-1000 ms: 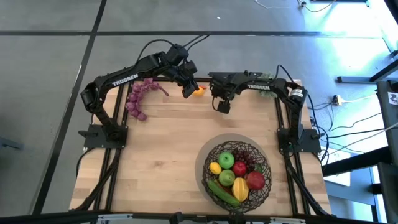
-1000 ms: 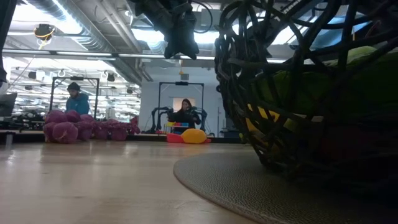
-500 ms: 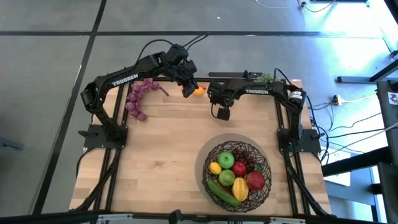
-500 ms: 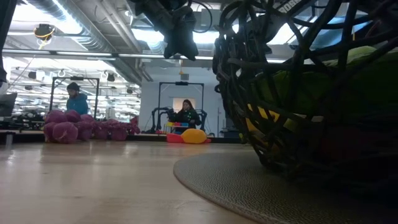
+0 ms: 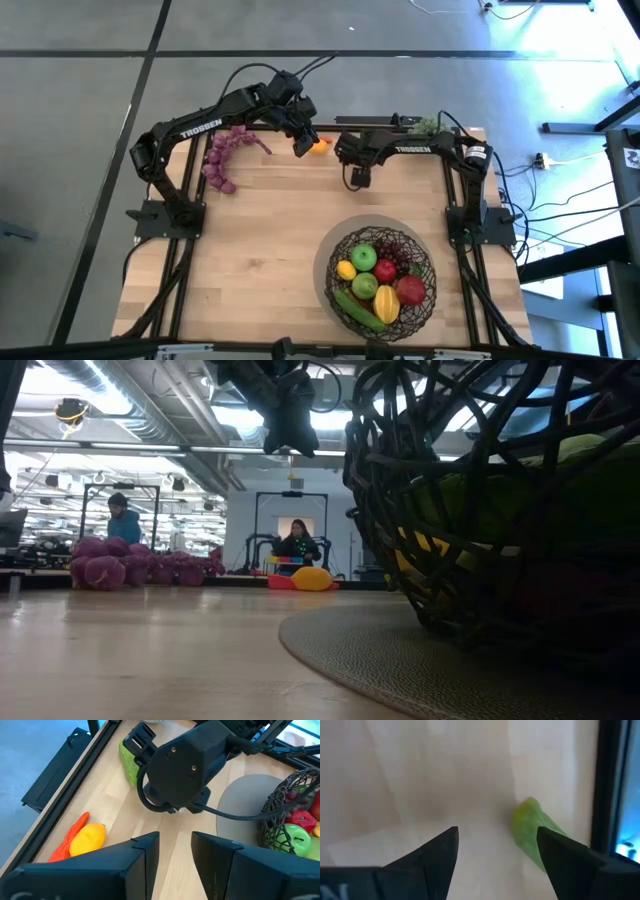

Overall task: Build produce basket
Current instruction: Put the green cucumber into the wire basket

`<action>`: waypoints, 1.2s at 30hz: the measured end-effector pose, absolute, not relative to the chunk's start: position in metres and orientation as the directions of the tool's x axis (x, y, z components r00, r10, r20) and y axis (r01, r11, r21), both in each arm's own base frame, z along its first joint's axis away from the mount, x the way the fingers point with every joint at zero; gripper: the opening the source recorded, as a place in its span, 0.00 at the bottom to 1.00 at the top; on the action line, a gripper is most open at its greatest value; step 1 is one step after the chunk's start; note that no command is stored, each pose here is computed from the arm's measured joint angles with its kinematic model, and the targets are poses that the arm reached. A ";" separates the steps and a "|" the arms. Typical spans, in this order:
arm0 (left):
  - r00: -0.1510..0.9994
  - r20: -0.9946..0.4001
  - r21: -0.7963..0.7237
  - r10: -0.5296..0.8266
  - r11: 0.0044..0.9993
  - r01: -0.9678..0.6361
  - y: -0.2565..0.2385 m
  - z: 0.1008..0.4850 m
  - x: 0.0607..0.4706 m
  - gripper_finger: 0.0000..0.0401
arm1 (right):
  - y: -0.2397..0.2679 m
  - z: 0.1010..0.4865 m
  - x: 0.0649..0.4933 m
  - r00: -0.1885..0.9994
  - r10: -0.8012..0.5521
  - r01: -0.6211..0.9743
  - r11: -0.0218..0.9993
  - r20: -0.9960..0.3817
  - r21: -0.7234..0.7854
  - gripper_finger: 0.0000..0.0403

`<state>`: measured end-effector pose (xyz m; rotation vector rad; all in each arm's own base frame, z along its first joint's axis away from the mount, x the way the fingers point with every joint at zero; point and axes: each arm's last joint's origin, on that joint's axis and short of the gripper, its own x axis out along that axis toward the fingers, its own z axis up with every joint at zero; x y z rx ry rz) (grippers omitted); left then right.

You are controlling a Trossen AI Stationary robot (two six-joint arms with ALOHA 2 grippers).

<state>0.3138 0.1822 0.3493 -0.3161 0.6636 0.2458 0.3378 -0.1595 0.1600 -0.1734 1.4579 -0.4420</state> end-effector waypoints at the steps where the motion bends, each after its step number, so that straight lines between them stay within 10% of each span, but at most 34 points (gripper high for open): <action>1: 0.762 -0.636 -0.207 0.123 0.924 -0.322 0.182 0.349 0.314 0.26 | -0.160 0.160 0.337 0.043 -0.403 0.176 0.904 -0.914 -0.390 0.65; 36: 0.761 -0.637 -0.229 0.125 0.912 -0.341 0.182 0.349 0.314 0.26 | -0.181 0.152 0.332 0.112 -0.417 0.148 0.904 -0.902 -0.400 0.65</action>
